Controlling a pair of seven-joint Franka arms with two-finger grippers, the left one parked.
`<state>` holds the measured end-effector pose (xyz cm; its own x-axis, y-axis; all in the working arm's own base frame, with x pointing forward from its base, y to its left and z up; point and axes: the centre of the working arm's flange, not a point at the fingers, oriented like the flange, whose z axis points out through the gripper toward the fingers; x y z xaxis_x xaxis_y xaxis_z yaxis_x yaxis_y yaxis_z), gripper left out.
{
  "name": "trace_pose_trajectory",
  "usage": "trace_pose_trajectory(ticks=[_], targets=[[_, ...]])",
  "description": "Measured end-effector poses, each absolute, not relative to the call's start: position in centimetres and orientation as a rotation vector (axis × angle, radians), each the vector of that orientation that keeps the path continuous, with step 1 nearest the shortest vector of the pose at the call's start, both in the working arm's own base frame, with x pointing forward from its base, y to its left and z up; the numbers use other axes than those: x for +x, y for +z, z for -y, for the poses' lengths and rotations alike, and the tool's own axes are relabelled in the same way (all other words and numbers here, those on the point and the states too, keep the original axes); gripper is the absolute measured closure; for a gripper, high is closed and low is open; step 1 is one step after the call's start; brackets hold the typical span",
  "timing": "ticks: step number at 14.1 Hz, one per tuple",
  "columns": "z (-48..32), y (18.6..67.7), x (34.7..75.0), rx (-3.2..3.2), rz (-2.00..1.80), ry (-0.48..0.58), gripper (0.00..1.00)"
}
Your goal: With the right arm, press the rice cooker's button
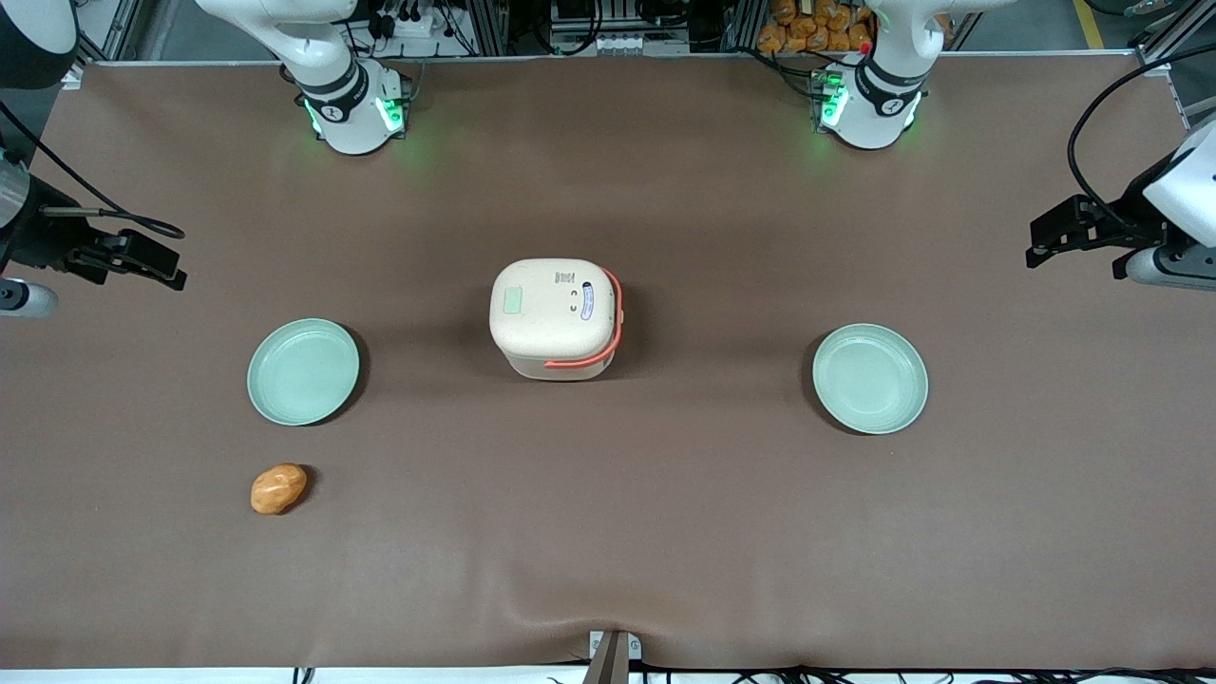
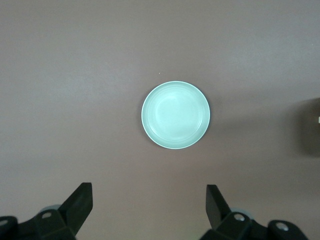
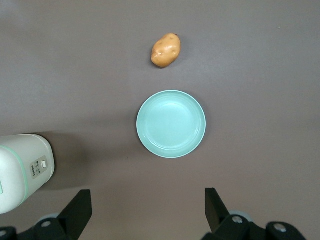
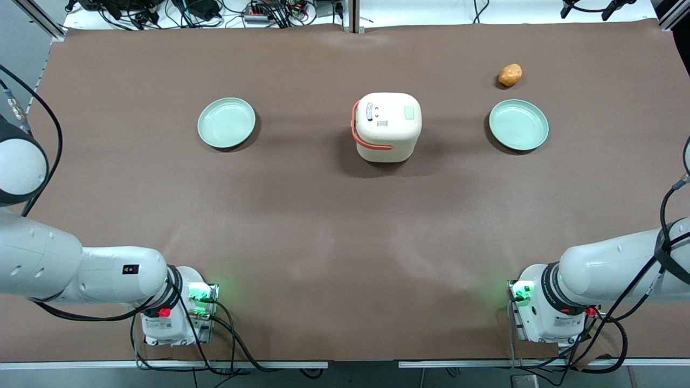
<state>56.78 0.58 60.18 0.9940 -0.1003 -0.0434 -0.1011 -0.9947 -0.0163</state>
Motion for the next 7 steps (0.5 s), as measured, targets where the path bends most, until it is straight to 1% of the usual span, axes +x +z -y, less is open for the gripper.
trace_pose_trajectory(ticks=[3,7], targets=[[-0.62,60.1,56.64,-3.119,-0.156,0.087,0.0],[-0.66,60.82,56.61,-3.119,-0.155,0.073,0.0]])
